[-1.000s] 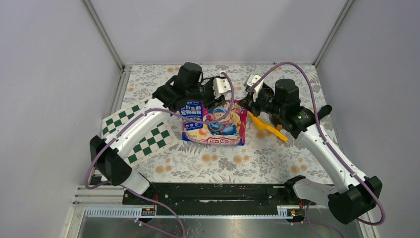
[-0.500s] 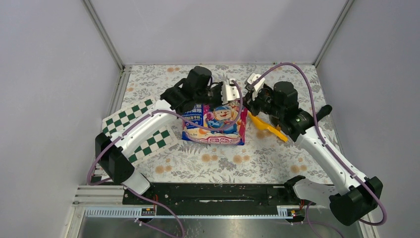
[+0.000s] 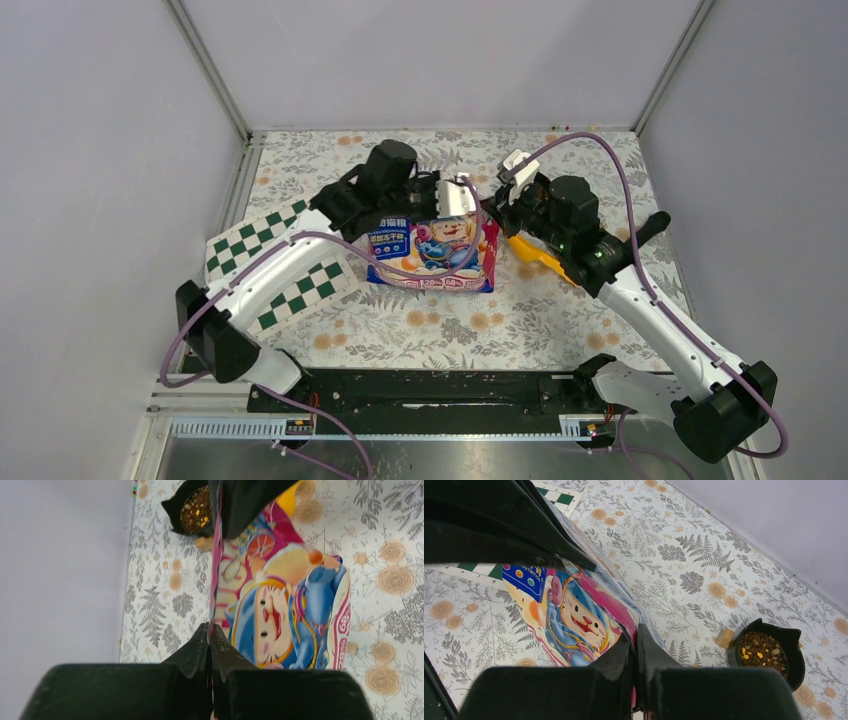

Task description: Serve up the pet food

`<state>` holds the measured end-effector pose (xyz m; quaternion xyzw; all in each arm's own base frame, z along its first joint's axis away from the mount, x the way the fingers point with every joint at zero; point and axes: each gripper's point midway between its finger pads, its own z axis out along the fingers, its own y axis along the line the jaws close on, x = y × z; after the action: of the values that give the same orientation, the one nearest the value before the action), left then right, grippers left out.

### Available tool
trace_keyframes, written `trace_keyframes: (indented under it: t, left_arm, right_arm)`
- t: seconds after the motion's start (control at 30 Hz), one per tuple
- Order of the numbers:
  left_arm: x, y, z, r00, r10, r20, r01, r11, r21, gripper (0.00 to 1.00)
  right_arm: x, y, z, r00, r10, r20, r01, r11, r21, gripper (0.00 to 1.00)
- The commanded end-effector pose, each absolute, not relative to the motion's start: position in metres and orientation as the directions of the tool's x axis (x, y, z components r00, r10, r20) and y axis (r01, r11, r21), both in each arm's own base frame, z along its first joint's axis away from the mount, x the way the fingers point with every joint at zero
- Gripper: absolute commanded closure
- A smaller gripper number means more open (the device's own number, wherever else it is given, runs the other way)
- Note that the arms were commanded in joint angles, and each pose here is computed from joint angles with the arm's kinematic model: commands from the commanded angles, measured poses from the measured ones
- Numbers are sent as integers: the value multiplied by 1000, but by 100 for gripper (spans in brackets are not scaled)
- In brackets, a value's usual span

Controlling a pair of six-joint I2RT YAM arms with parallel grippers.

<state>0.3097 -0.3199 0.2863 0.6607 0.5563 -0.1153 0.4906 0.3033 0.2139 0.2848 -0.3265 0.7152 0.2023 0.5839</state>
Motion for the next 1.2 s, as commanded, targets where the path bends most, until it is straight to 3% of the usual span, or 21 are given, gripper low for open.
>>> trace_keyframes:
  t: [0.0, 0.6, 0.7, 1.17]
  left_arm:
    - [340, -165, 298, 62, 828, -557, 716, 352, 602, 100]
    - [330, -41, 290, -178, 796, -578, 558, 566, 607, 100]
    - [333, -34, 302, -179, 763, -621, 529, 607, 593, 100]
    - [331, -6, 335, -170, 755, -633, 405, 639, 654, 100]
  right_arm:
    - [330, 130, 345, -13, -187, -982, -337, 926, -171, 100]
    - [325, 127, 341, -30, -192, -981, -334, 927, -171, 100]
    - [325, 133, 339, -37, -206, -978, -368, 913, -178, 100]
    - [307, 170, 341, 7, -193, -981, -574, 803, -162, 100]
